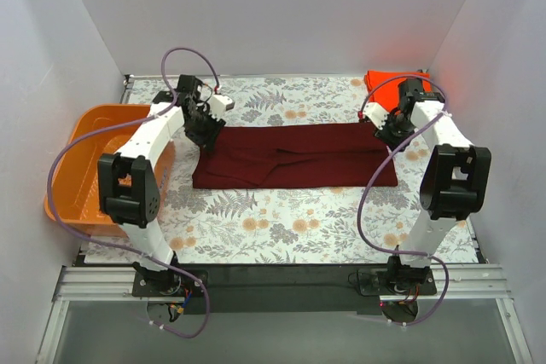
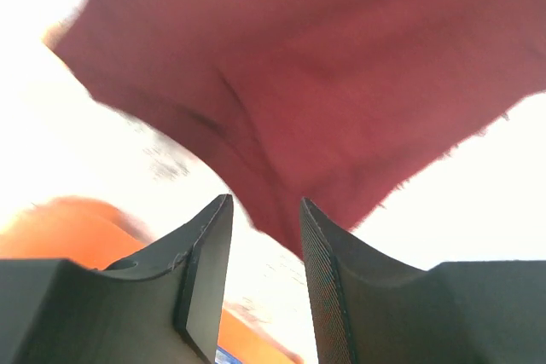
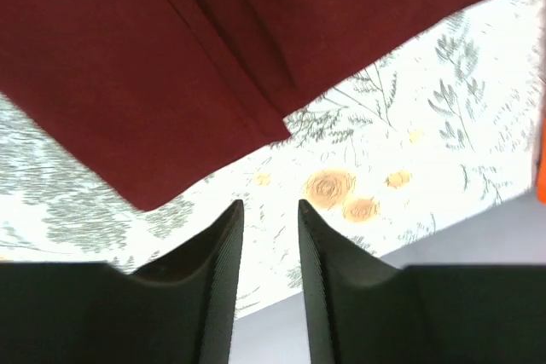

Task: Fold and stack the t-shirts
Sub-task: Fold the tshirt

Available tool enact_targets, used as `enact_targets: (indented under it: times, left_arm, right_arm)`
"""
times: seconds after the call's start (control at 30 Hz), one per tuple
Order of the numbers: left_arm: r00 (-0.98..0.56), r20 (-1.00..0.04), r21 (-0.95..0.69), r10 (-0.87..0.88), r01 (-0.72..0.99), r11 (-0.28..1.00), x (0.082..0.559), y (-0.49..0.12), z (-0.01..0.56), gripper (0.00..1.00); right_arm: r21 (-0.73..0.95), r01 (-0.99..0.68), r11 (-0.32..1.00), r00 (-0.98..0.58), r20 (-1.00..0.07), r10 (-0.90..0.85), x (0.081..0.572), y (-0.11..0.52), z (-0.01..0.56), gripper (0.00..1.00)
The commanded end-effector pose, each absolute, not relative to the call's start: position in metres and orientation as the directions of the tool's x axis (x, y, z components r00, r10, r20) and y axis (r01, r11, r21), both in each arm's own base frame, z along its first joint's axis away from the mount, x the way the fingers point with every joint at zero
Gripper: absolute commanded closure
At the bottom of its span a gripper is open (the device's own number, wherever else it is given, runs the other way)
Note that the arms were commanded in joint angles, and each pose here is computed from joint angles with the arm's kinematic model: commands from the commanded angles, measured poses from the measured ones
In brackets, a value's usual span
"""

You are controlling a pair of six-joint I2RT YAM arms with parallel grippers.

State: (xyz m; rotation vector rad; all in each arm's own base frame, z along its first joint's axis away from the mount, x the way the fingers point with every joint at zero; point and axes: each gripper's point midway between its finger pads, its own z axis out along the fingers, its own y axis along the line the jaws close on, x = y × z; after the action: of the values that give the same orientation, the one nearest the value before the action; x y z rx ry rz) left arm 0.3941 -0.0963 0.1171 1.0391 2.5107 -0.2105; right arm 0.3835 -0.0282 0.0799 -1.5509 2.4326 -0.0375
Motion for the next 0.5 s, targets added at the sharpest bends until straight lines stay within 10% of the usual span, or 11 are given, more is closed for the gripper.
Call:
enact_targets:
  times: [0.0,0.47]
  left_arm:
    - [-0.721,-0.447,-0.098,0.530,0.628,0.772,0.347,-0.104,0.130,0.64]
    - [-0.824,-0.336,-0.079,0.457,0.508,0.858,0.308,-0.080,0.041,0.67]
  right_arm:
    - [-0.076,-0.840,0.537,-0.501,-0.269,-0.823,0.352,-0.012,0.094,0.65]
    - [0.075,-0.748,0.659,-0.656,-0.234,-0.718,0.314,0.000,0.030,0.70]
